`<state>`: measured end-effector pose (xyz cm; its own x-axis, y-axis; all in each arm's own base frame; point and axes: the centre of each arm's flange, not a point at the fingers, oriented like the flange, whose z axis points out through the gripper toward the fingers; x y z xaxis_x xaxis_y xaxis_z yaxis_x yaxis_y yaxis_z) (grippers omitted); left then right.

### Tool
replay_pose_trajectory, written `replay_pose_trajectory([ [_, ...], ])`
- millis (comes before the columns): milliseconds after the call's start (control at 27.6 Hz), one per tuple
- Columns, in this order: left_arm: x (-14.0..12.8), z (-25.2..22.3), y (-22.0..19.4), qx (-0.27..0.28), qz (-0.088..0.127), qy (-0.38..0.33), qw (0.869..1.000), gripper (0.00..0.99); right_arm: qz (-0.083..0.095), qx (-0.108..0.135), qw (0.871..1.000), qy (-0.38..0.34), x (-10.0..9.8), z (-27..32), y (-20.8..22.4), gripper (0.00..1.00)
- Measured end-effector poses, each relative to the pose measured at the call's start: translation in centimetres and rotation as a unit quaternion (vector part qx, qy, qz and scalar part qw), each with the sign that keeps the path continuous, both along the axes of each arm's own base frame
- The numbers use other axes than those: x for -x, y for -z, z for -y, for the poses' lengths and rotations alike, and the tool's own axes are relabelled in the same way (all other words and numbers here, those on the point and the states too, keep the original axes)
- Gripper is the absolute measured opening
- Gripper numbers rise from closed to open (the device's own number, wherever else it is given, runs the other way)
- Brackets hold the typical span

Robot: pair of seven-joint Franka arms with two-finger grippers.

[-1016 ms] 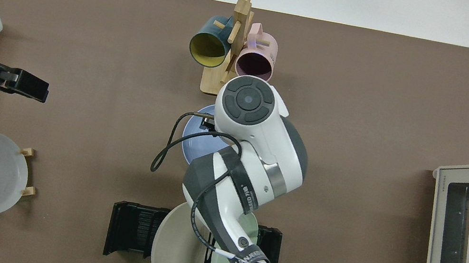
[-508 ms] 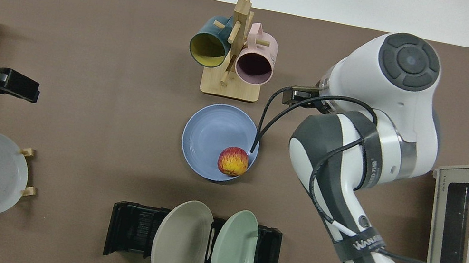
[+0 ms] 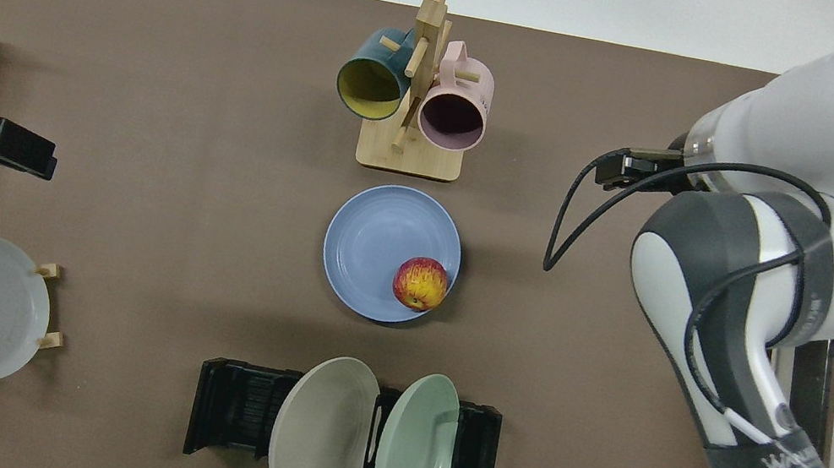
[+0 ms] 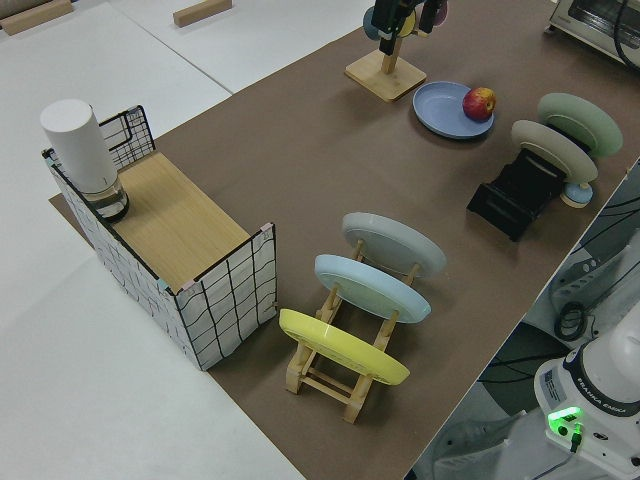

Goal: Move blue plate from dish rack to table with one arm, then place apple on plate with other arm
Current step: 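Open the right gripper and lift it away from the apple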

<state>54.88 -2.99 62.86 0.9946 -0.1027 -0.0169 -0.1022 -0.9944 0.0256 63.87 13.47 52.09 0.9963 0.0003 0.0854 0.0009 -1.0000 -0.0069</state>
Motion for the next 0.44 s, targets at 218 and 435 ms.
replay_pose_trajectory([
  [218, 0.0, 0.0, 0.0, 0.0, 0.0, 0.0, 1.0, 0.991, -0.02, 0.006, 1.0, -0.016, 0.3, 4.4, -0.9, 1.0],
  [435, 0.0, 0.0, 0.0, 0.0, 0.0, 0.0, 1.0, 0.991, -0.038, 0.006, 0.999, 0.002, 0.9, 7.8, -2.0, 1.0],
])
